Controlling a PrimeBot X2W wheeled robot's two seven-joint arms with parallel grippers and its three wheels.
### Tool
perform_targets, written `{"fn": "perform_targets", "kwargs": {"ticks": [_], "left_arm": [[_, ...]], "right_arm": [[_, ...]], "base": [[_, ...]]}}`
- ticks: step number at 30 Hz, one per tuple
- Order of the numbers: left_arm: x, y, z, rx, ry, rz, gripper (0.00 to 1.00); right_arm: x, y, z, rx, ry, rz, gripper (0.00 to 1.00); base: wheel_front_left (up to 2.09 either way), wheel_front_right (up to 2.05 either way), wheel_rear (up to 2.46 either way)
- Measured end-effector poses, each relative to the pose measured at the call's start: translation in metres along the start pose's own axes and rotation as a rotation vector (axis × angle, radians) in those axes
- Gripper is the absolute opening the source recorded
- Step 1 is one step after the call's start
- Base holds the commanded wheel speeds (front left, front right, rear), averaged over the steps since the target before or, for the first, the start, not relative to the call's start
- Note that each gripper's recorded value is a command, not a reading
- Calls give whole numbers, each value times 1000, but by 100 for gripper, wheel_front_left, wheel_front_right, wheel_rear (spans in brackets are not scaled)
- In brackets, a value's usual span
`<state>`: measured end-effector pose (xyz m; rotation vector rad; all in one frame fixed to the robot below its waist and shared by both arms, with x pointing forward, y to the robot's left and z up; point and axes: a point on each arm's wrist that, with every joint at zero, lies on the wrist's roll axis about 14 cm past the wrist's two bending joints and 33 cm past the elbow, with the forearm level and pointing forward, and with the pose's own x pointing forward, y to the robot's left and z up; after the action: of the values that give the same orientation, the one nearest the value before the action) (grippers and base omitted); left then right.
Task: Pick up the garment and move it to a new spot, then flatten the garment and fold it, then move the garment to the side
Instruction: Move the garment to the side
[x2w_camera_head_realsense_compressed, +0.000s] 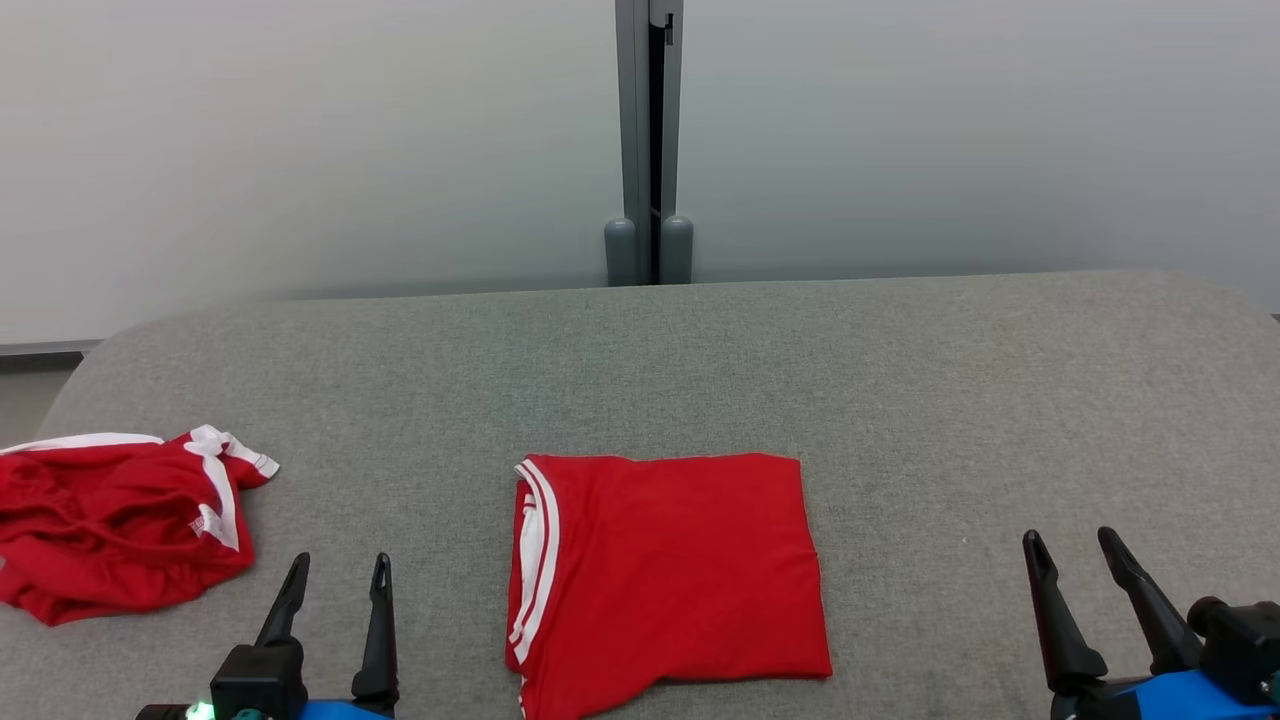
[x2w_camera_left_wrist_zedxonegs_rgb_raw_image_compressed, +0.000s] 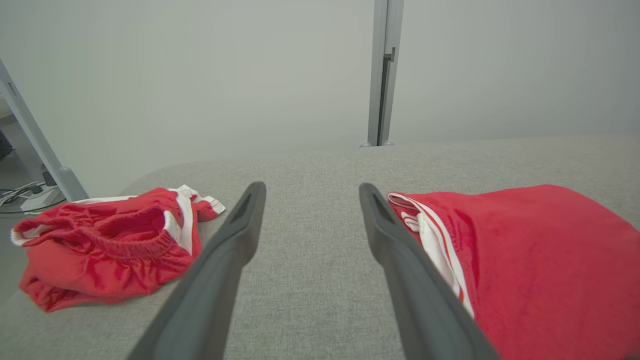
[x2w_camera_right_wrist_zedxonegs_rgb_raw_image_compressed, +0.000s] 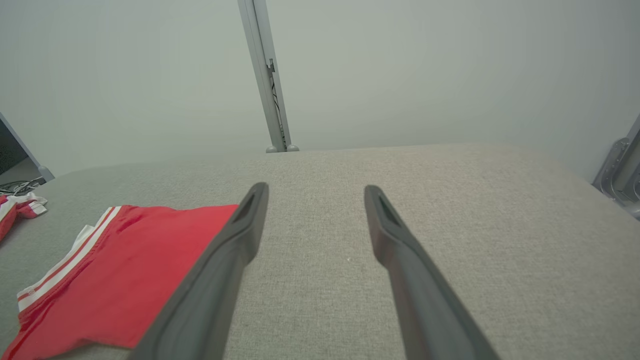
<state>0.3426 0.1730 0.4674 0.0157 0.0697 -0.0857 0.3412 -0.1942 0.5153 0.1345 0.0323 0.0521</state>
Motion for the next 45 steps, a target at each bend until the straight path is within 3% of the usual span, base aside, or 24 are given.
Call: {"fn": "perform_targets", "kwargs": {"ticks": [21, 27, 37, 45], "left_arm": [[-1, 2, -5, -9, 18, 2, 100], [12, 7, 3, -4, -9, 14, 100], [19, 24, 7, -10, -25, 79, 100], [18, 37, 5, 3, -20, 120, 100]], "right_arm": [[-1, 3, -10, -1, 42, 9, 100], [17, 23, -40, 34, 142, 78, 100], [48, 91, -116, 93, 362, 260, 100], [63, 98, -155, 95, 462, 253, 100]], "base": [[0, 0, 0], [0, 0, 0], [0, 0, 0], [0, 0, 0]]}}
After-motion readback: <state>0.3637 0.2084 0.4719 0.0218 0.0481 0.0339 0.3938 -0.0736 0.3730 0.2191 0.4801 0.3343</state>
